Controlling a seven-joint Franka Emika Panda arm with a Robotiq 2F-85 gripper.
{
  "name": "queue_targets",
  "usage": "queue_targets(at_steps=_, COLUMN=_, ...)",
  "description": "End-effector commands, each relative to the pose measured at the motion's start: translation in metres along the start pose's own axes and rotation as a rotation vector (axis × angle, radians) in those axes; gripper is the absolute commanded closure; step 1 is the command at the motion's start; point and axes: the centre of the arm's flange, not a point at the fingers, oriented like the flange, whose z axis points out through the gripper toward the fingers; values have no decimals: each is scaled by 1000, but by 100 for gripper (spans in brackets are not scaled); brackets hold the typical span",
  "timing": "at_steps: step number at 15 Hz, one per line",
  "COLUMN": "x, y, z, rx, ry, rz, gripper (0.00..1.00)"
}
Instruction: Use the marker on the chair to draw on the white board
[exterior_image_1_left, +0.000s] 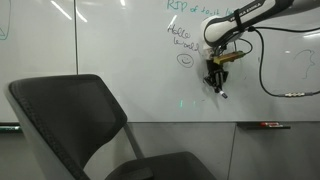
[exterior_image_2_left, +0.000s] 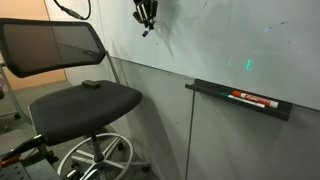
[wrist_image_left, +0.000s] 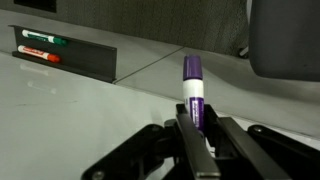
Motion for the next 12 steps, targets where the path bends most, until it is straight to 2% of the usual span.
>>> queue_targets(at_steps=1, x=20, y=3, z=-13, rx=-11, ry=49, rz=-7, gripper=94)
queue_targets(at_steps=7, x=17, y=2, z=-21, rx=0, ry=64, rz=-7, gripper=94)
queue_targets(at_steps=12, x=-19, y=-34, z=-21, rx=92, ry=24, rz=-75, gripper=94)
